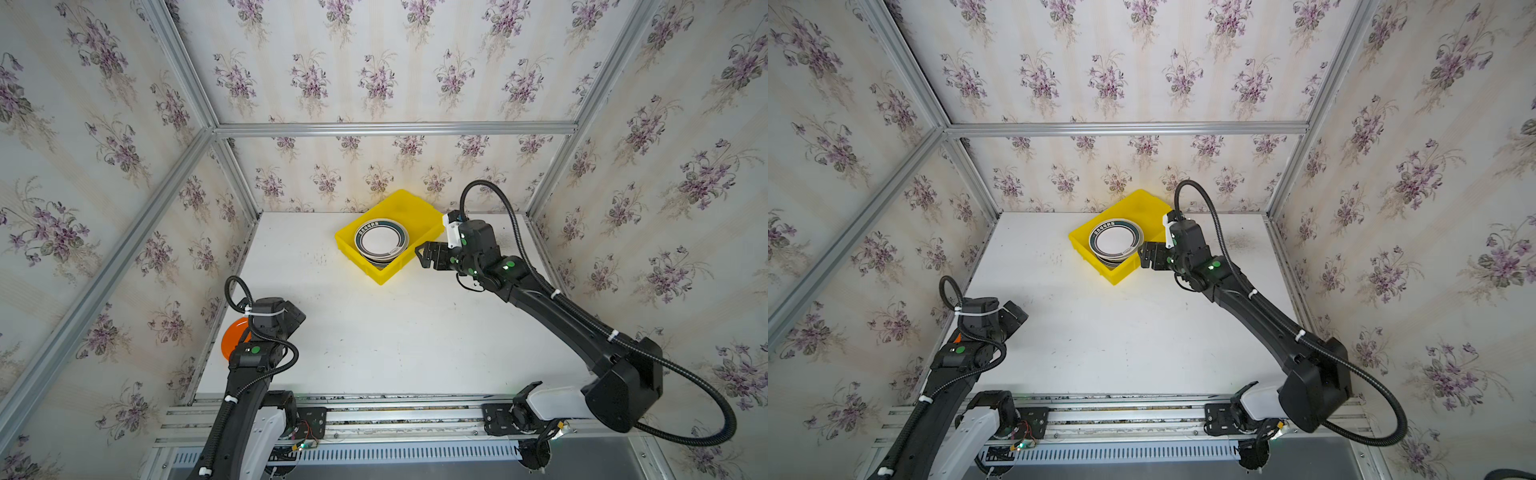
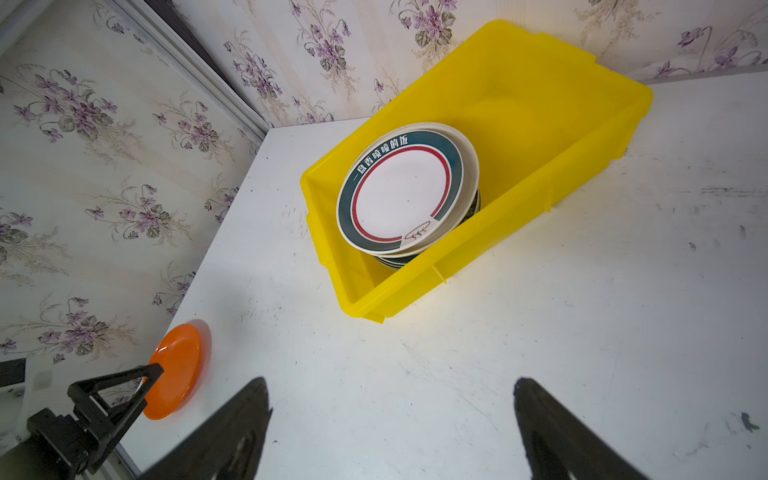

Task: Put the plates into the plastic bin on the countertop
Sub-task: 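Open the right gripper and withdraw it from the bin, then move the left gripper over the orange plate while the right gripper draws back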

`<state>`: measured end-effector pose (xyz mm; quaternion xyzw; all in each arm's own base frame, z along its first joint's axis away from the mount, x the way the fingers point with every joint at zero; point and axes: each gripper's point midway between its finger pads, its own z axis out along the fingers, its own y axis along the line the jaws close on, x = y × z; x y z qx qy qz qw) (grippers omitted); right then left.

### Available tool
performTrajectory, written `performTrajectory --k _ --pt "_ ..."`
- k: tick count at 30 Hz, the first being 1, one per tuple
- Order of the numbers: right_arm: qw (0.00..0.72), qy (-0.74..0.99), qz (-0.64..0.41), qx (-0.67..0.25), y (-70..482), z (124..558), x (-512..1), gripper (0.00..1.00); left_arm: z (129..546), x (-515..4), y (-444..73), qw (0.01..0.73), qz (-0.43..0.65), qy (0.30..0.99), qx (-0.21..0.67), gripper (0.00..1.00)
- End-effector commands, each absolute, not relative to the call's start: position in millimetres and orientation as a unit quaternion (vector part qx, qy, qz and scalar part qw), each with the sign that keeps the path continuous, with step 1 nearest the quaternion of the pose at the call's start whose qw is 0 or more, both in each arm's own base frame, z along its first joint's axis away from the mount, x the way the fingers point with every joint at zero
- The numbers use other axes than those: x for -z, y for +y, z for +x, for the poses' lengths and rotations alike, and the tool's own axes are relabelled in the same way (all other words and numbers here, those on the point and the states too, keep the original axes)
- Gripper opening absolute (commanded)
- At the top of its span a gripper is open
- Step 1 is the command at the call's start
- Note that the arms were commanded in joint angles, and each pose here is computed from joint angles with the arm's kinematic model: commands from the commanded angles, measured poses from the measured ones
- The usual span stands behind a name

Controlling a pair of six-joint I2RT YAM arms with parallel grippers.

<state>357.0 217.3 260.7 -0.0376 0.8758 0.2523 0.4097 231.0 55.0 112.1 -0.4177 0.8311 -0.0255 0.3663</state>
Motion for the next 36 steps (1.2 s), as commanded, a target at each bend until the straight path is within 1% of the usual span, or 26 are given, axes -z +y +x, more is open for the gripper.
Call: performTrajectory --k 1,7,16,22,30,36 --pt "0.430 0.872 -0.033 -0.233 204.3 350.9 -265.1 0.95 231.3 -109.7 70.6 0.363 -0.434 0.824 0.011 1.00" --pt "0.427 0.878 -0.024 -0.216 186.1 339.8 -262.8 0.95 236.8 -90.8 80.0 0.339 -0.468 0.816 0.030 1.00" --pt "0.420 0.881 -0.029 -0.214 182.5 332.5 -266.4 0.95 242.5 -72.9 93.3 0.321 -0.494 0.808 0.025 1.00" --pt "0.425 0.884 -0.026 -0.195 171.6 326.0 -265.6 0.95 246.7 -55.2 93.5 0.297 -0.510 0.805 0.054 1.00" --pt "0.423 0.885 -0.020 -0.193 167.3 320.8 -258.3 0.95 256.9 -37.5 82.9 0.263 -0.490 0.827 0.087 1.00" --pt "0.414 0.890 -0.021 -0.190 167.9 320.3 -247.1 0.95 268.1 -42.9 69.6 0.285 -0.458 0.832 0.133 0.99"
